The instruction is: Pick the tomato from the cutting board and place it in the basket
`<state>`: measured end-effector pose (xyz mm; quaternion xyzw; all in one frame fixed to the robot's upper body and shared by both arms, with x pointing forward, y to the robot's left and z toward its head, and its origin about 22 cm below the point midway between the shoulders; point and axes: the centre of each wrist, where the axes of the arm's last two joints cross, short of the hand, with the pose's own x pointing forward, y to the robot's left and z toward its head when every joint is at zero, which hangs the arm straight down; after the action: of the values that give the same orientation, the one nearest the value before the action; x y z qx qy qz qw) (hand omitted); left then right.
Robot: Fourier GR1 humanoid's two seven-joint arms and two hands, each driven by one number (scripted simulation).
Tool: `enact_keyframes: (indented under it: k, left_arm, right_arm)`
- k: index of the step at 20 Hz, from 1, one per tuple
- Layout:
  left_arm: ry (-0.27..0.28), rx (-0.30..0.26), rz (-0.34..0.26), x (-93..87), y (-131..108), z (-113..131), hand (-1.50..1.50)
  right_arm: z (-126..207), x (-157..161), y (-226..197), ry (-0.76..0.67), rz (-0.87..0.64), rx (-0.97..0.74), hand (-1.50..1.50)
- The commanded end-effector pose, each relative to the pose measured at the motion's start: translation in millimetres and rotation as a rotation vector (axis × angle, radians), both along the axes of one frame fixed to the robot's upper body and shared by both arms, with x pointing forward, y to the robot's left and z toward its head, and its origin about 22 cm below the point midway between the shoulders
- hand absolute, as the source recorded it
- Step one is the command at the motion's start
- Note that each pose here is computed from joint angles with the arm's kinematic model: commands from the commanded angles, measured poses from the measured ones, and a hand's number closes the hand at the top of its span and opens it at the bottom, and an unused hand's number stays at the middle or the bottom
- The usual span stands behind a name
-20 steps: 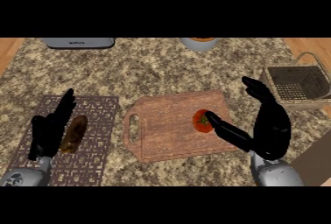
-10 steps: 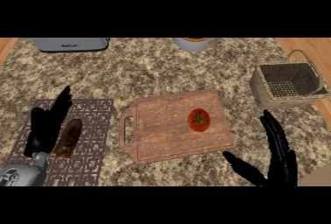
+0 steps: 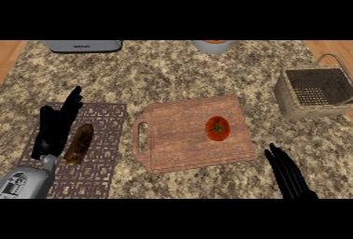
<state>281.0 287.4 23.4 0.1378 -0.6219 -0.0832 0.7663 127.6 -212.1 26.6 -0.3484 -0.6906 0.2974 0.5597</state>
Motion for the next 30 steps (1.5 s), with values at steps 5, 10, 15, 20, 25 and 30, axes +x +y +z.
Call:
enact_keyframes:
  k: [5, 10, 15, 20, 25, 30]
  left_arm:
    - [-0.01, 0.003, -0.024, 12.2, -7.2, 3.2, 0.0]
    - [0.015, -0.001, -0.029, 9.4, -7.4, 5.9, 0.0]
    - [0.004, -0.005, -0.033, 8.4, -9.4, -7.1, 0.0]
    - [-0.004, -0.008, -0.046, 23.8, -10.3, 13.4, 0.0]
    - [-0.001, -0.019, -0.03, 1.9, 7.8, -0.5, 0.0]
    - [-0.014, 0.01, -0.032, 21.3, -3.4, 11.0, 0.0]
  right_arm:
    - [65.5, -32.9, 38.4, 0.069, -0.081, -0.016, -1.5]
    - [61.7, -11.2, 47.4, 0.006, -0.155, -0.041, -1.5]
    - [41.4, 7.5, 57.1, -0.026, -0.173, -0.016, -1.5]
    - [41.5, 27.8, 46.5, 0.006, -0.155, -0.009, -1.5]
    - [2.2, 56.3, 37.3, 0.011, -0.164, -0.002, -1.5]
    - [-17.7, 70.7, 49.1, 0.014, -0.152, 0.008, -1.5]
